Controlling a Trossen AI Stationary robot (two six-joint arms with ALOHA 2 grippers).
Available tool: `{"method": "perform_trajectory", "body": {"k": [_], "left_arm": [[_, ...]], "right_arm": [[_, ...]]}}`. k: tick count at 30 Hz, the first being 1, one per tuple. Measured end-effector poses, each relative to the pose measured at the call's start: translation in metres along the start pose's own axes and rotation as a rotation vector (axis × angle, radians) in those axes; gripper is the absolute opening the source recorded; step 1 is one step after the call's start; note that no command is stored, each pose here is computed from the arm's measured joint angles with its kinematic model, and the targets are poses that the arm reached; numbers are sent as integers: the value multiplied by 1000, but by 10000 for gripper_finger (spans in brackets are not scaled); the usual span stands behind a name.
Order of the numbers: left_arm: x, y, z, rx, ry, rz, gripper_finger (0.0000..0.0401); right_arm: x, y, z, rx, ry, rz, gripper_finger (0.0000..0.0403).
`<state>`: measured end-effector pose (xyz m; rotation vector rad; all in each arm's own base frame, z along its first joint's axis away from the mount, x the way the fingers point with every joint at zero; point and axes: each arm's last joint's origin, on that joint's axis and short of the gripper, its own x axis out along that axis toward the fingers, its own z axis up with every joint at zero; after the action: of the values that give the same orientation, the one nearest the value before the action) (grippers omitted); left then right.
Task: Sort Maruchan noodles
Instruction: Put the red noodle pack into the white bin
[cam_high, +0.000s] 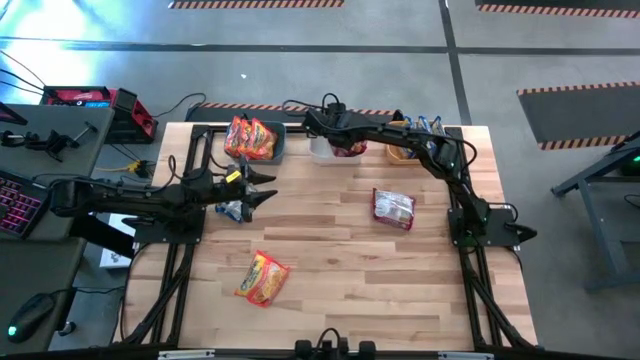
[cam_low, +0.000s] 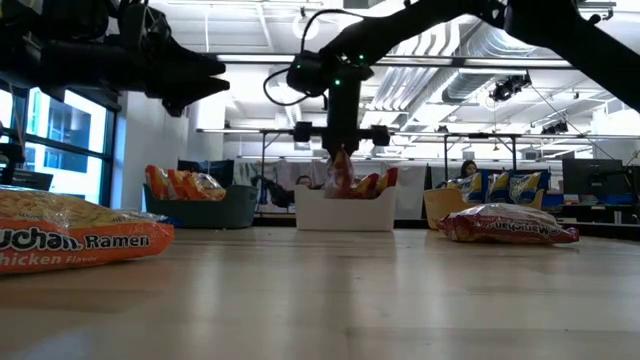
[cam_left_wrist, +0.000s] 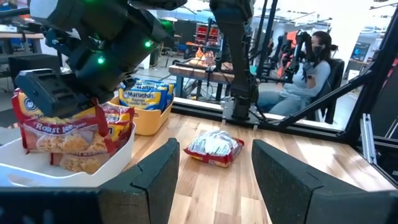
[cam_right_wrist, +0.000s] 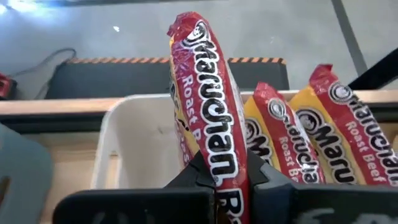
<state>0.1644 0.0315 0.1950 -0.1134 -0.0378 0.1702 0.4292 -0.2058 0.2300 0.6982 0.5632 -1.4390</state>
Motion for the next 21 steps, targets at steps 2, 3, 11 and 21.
{"method": "perform_trajectory", "body": {"k": [2, 3, 11, 21], "left_arm": [[0, 0, 0, 6, -1, 0, 188], [0, 0, 0, 6, 0, 0, 188], [0, 0, 0, 6, 0, 0, 188], [0, 0, 0, 6, 2, 0, 188]], "right_arm": [[-1, 1, 1, 7, -15, 8, 0], [-1, 1, 0, 7, -18, 5, 0], [1, 2, -3, -1, -26, -6, 0], [22, 6, -21, -81, 67, -4, 0]]}}
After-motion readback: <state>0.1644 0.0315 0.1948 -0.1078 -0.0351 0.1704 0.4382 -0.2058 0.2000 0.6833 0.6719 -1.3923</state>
